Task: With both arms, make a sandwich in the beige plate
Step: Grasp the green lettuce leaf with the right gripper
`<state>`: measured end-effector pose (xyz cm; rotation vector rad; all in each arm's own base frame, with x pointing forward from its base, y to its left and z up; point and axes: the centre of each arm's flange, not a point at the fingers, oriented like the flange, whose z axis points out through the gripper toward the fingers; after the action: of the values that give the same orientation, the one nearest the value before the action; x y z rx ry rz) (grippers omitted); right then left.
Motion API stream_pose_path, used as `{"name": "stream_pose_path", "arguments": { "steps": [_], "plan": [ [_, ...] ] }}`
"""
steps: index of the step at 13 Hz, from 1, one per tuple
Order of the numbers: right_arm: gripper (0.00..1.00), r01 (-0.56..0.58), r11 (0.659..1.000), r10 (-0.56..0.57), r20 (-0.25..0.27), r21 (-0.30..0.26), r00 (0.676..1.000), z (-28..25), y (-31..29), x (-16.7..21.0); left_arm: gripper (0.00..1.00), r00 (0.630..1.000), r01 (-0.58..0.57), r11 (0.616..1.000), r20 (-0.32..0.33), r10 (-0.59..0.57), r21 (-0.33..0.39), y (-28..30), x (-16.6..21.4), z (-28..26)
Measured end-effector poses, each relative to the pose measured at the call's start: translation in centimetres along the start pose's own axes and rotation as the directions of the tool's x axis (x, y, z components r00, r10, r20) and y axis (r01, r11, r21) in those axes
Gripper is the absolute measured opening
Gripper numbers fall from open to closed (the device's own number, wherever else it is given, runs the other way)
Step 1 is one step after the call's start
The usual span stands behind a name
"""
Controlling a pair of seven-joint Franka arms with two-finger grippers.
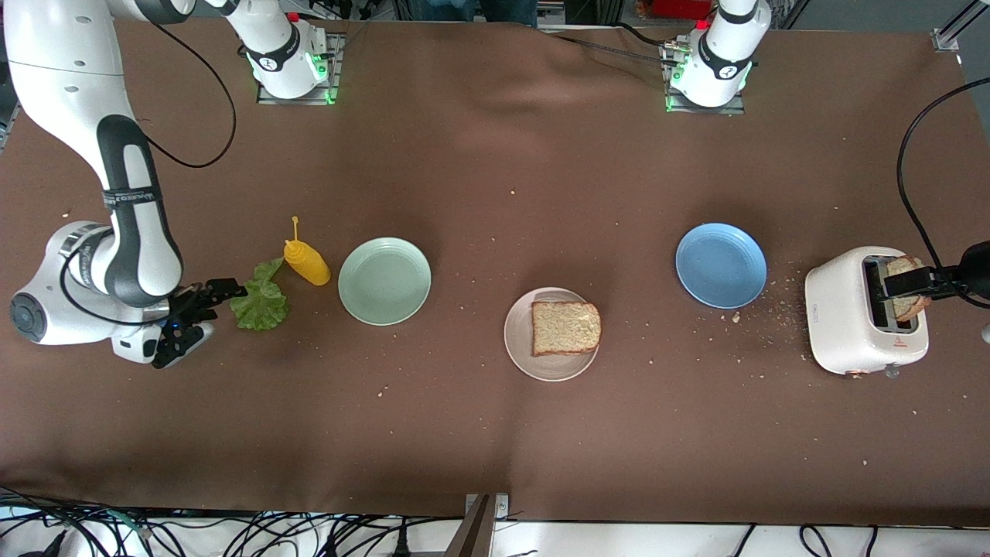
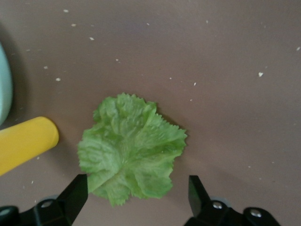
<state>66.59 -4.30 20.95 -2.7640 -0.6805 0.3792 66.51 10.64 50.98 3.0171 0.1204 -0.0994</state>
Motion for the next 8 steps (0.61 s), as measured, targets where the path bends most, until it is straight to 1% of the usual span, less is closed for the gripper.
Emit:
{"name": "stream_pose_path", "arguments": {
  "steps": [1, 2, 3, 4, 5, 6, 7, 8],
  "plan": [
    [0.94, -0.029, 1.000, 0.029, 0.015, -0.009, 0.999, 0.7, -0.4, 0.4, 1.00, 1.000, 0.000, 1.000, 0.000, 0.000, 0.000, 0.0, 0.0, 0.0],
    [0.90, -0.053, 0.998, 0.054, 0.030, -0.017, 0.998, 1.3, -0.6, 0.6, 1.00, 1.000, 0.000, 1.000, 0.000, 0.000, 0.000, 0.0, 0.0, 0.0],
    [0.90, -0.076, 0.997, 0.077, 0.044, -0.026, 0.996, 1.9, -0.7, 0.8, 1.00, 1.000, 0.000, 1.000, 0.000, 0.000, 0.000, 0.0, 0.0, 0.0],
    [0.83, -0.092, 0.995, 0.094, 0.057, -0.032, 0.994, 2.4, -0.8, 0.8, 1.00, 1.000, 0.000, 1.000, 0.000, 0.000, 0.000, 0.0, 0.0, 0.0],
    [0.72, -0.100, 0.994, 0.102, 0.071, -0.040, 0.992, 2.9, -0.8, 0.9, 1.00, 1.000, 0.000, 1.000, 0.000, 0.000, 0.000, 0.0, 0.0, 0.0],
    [0.65, -0.102, 0.994, 0.105, 0.085, -0.048, 0.991, 3.4, -0.7, 0.8, 1.00, 1.000, 0.000, 1.000, 0.000, 0.000, 0.000, 0.0, 0.0, 0.0],
    [0.64, -0.102, 0.993, 0.106, 0.096, -0.053, 0.990, 3.9, -0.5, 0.7, 1.00, 1.000, 0.000, 1.000, 0.000, 0.000, 0.000, 0.0, 0.0, 0.0],
    [0.56, -0.103, 0.993, 0.108, 0.103, -0.053, 0.989, 4.2, -0.4, 0.6, 1.00, 1.000, 0.000, 1.000, 0.000, 0.000, 0.000, 0.0, 0.0, 0.0]
  ]
}}
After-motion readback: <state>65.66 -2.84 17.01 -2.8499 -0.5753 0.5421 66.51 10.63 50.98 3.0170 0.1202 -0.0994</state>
